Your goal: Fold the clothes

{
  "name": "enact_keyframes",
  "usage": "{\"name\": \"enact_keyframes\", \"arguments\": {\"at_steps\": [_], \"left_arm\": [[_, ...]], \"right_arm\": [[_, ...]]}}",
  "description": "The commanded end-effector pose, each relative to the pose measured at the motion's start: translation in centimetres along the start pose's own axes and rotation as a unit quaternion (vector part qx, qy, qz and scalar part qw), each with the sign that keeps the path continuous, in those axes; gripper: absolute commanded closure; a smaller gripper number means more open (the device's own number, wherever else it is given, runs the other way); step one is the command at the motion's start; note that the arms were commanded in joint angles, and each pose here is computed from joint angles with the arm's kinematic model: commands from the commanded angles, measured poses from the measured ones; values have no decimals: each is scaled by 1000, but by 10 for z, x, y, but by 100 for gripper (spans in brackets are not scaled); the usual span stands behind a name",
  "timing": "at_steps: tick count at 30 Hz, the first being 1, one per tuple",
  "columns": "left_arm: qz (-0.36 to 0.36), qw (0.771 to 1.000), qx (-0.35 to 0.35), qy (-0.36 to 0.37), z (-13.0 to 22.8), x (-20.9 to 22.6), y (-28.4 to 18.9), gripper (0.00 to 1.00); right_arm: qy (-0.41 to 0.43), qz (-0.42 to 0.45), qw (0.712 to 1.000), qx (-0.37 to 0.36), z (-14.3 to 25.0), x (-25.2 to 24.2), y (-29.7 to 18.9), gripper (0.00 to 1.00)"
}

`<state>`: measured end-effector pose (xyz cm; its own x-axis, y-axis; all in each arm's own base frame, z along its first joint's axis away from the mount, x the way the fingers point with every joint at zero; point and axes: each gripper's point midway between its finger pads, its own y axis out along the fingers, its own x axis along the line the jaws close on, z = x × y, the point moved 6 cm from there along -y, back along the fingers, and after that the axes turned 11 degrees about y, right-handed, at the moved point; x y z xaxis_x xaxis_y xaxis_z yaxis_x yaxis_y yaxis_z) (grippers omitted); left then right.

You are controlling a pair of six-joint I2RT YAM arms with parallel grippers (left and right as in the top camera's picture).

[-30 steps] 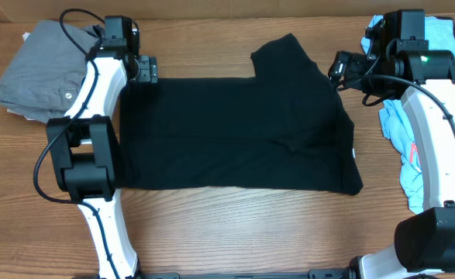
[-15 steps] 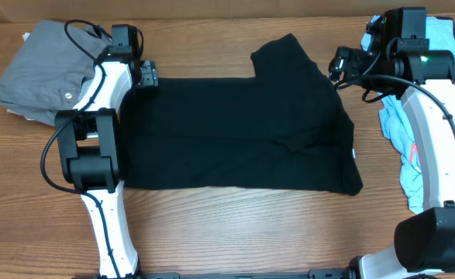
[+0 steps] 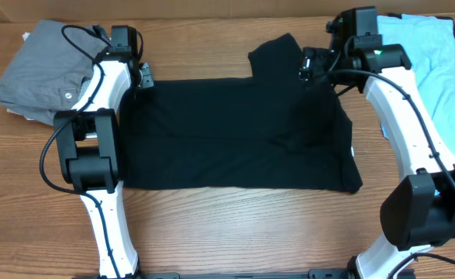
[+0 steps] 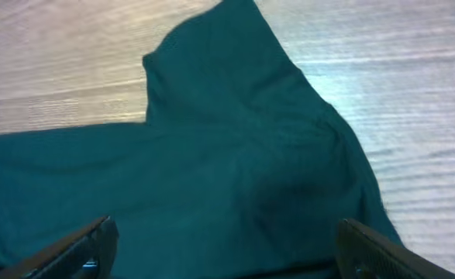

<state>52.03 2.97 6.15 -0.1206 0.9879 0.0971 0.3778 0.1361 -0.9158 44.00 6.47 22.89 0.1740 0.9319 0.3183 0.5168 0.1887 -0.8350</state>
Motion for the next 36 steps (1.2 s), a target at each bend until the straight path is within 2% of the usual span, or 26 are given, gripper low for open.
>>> {"name": "enact_keyframes", "arguments": {"at_steps": [1, 10, 17, 22, 26, 36], "left_arm": [[-18, 999, 31, -15, 12, 18, 9, 95], [-15, 997, 69, -10, -3, 22, -34, 96], [4, 996, 92, 20, -6, 9, -64, 96], [7, 992, 121, 32, 4, 1, -70, 96], [8, 990, 132, 40, 8, -5, -72, 96], [8, 991, 128, 41, 7, -6, -71, 96]], "right_arm": [[-10, -19, 999, -31, -13, 9, -9, 11], [-21, -28, 998, -51, -21, 15, -12, 25], [-51, -38, 994, -86, -43, 27, -35, 27], [-82, -23, 995, -53, -54, 32, -36, 26], [-103, -7, 995, -9, -64, 33, -15, 20], [-102, -9, 995, -8, -78, 28, 76, 21]]}}
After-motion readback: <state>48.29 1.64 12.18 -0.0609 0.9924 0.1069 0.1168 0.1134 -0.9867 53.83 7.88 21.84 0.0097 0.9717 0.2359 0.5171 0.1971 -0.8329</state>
